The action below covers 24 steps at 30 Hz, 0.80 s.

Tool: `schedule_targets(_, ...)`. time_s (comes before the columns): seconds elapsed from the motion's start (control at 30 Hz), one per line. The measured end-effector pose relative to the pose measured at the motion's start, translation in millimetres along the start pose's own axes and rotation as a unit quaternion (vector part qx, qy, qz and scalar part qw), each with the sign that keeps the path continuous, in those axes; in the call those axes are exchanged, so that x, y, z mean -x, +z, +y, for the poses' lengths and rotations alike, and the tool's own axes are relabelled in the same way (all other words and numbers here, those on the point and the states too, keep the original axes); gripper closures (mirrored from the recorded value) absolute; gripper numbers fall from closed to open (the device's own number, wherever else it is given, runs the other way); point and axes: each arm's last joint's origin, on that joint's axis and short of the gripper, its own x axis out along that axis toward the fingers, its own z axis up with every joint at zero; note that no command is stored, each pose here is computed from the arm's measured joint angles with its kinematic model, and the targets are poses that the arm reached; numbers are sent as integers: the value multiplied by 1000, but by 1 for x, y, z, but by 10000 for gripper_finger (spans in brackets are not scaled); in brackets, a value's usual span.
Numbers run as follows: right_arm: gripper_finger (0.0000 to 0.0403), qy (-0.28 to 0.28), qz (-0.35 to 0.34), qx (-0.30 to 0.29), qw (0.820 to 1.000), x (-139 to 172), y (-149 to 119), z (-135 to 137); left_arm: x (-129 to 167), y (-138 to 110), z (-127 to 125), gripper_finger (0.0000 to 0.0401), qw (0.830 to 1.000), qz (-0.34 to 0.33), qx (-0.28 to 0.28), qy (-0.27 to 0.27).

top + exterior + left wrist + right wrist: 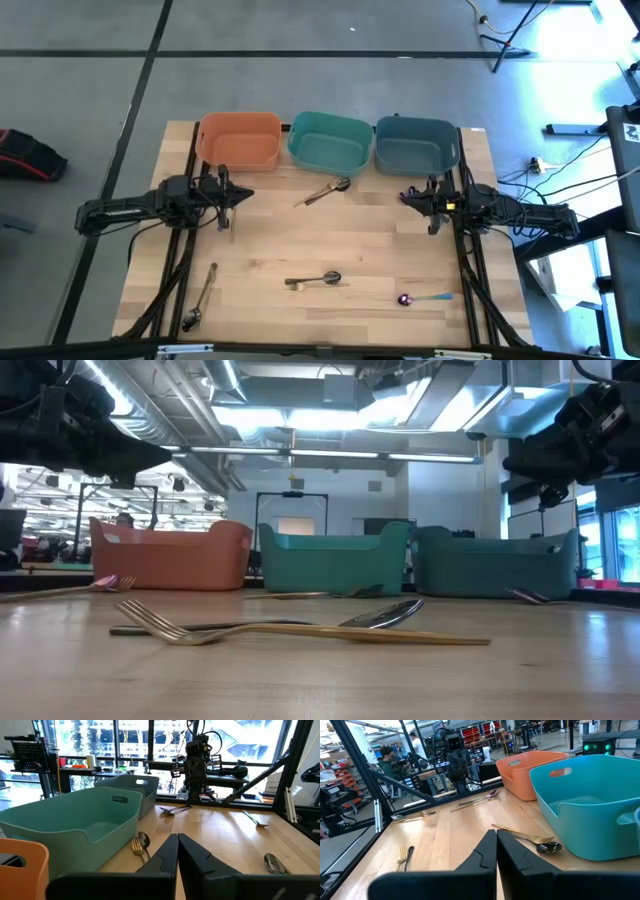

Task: Sort silverware by color (type)
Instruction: Put the blue spoon into the blue bin

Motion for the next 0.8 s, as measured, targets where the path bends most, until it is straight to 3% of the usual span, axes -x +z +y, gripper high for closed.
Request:
schedule_targets(0.27, 401, 0, -24, 3, 1000, -1, 4, 1, 0, 9, 0, 395, 998, -51, -39, 12)
schedule_targets(0.47, 401, -65, -22, 9, 998, -5, 16, 0, 2, 17, 1, 395, 995, -89, -34, 35)
schedule_targets(0.63, 401, -123, 54, 24, 991, -16, 29, 2, 2, 17, 2, 395, 995, -93, -15, 44)
schedule_targets(0.8, 401, -194, 183, 38, 963, -25, 41, 4, 2, 17, 1, 395, 995, -93, 20, 19)
